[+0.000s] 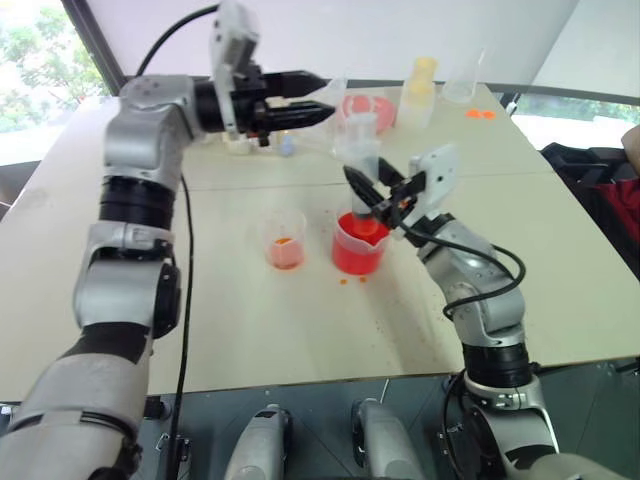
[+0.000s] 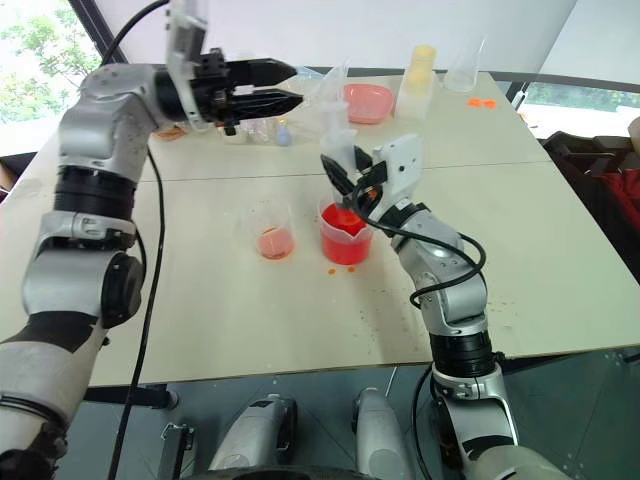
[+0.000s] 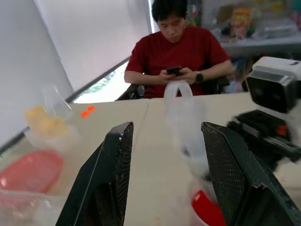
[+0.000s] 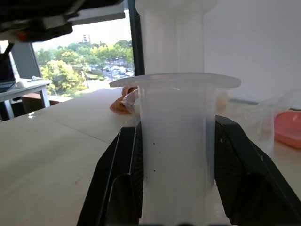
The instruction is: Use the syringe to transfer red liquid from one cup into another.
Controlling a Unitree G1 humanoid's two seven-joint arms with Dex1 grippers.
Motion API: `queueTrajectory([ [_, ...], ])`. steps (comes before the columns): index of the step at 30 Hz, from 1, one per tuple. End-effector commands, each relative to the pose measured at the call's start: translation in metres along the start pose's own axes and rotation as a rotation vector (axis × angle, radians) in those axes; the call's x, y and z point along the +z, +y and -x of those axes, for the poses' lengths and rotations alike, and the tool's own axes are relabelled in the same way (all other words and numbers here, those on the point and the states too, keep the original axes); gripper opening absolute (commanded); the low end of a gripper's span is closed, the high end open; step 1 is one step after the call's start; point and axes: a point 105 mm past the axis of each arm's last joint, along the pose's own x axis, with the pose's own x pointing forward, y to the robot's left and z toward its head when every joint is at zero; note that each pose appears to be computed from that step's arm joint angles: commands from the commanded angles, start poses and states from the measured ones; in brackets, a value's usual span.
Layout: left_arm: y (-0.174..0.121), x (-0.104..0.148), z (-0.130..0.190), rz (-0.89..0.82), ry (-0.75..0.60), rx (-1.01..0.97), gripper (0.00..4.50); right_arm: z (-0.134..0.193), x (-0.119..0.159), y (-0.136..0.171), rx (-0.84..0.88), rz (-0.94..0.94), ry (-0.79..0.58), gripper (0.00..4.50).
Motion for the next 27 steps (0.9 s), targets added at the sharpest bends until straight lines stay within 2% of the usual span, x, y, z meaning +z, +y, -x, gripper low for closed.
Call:
queueTrajectory([
  [1, -0.019, 0.013, 0.033, 0.078, -0.046, -0.036, 2.37, 0.001, 0.033, -0.004, -0.010, 0.050, -0.101, 1.42],
  [5, -0.024, -0.009, 0.067, 0.035, 0.072, 0.121, 2.37, -0.008, 0.054, -0.004, -0.015, 0.041, -0.169, 1.42],
  [8, -0.029, -0.018, 0.084, 0.023, 0.114, 0.215, 2.37, -0.025, 0.076, 0.015, 0.040, -0.021, -0.254, 1.42],
  [13, -0.046, -0.039, 0.097, 0.043, 0.169, 0.283, 2.37, -0.052, 0.085, 0.049, 0.121, -0.141, -0.329, 1.42],
  [15, -0.042, -0.048, 0.105, 0.022, 0.191, 0.366, 2.37, -0.062, 0.076, 0.062, 0.152, -0.154, -0.318, 1.42],
  [18, -0.032, -0.053, 0.118, -0.017, 0.155, 0.523, 2.37, -0.073, 0.057, 0.079, 0.190, -0.181, -0.291, 1.42],
  [22, -0.032, -0.062, 0.125, -0.025, 0.138, 0.613, 2.37, -0.078, 0.037, 0.092, 0.230, -0.208, -0.260, 1.42],
  [27, -0.030, -0.050, 0.116, -0.044, 0.071, 0.613, 2.37, -0.076, 0.012, 0.104, 0.295, -0.174, -0.206, 1.42],
])
